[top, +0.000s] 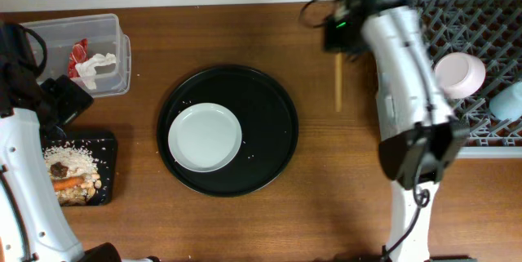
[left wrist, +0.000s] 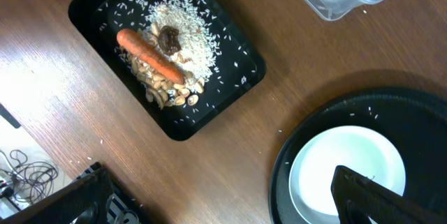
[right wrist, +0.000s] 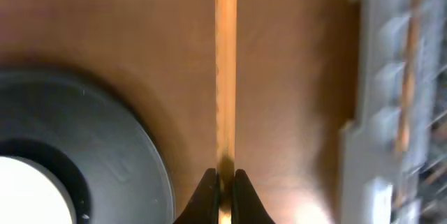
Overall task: Sort waste into correct bins and load items into the dishwasher rack
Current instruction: 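Carry the second chopstick to the rack and release it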
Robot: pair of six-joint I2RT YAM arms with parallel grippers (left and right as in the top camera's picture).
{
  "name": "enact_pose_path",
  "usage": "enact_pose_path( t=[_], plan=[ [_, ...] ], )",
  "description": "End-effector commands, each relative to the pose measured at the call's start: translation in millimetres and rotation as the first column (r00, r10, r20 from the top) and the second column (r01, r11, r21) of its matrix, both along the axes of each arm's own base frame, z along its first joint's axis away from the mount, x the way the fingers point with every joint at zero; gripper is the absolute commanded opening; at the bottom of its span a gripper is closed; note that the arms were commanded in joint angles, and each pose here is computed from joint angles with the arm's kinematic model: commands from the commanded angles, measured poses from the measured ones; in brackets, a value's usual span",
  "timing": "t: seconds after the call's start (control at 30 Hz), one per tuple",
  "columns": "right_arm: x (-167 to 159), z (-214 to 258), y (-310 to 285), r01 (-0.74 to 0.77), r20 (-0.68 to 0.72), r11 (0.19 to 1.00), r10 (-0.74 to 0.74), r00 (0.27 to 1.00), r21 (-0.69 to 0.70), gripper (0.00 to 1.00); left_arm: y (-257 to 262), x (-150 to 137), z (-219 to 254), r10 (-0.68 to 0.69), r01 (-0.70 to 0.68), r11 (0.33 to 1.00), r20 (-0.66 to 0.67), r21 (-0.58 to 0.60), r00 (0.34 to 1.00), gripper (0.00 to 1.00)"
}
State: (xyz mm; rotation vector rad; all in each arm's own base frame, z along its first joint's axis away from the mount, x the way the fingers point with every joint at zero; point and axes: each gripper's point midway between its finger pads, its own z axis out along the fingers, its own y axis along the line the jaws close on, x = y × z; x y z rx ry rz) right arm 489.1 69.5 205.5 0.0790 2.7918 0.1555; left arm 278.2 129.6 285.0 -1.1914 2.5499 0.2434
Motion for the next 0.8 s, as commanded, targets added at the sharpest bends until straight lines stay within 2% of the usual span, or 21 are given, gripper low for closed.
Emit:
enact_pose_path(
  t=[0.0, 0.23, 0.57, 0.63, 0.67, 0.77],
  plan=[
    [7.2, 28.1, -44.0, -0.161, 0.107, 0.985, 0.154, 0.982, 0.063, 0.04, 4.4, -1.8, -2.0, 0.02, -0.02, 1.0, -0.011, 0.008, 1.0, 0.99],
    [10.9, -4.3, -130.7, -0.079, 0.058, 0.996, 0.077, 0.995, 0.039, 0.04, 4.4, -1.8, -2.0, 0.02, -0.02, 1.0, -0.011, 0.008, 1.0, 0.99],
    [16.2, -43.8, -141.2, -0.084, -0.013, 0.995, 0.085, 0.996, 0.047, 0.06, 4.4, -1.8, -2.0, 0.02, -0.02, 1.0, -0.011, 0.008, 1.0, 0.99],
    [16.6, -53.7, -142.2, -0.082, -0.034, 0.995, 0.083, 0.996, 0.049, 0.12, 4.4, -1.7, -2.0, 0.02, -0.02, 1.0, -0.011, 0.008, 1.0, 0.99],
    [16.6, -59.0, -142.8, -0.08, -0.046, 0.996, 0.082, 0.996, 0.05, 0.18, 4.4, -1.8, -2.0, 0.02, -0.02, 1.0, -0.011, 0.008, 1.0, 0.99],
    [15.3, -61.3, -142.3, -0.076, -0.056, 0.996, 0.079, 0.995, 0.054, 0.45, 4.4, -1.8, -2.0, 0.02, -0.02, 1.0, -0.011, 0.008, 1.0, 0.99]
  ],
)
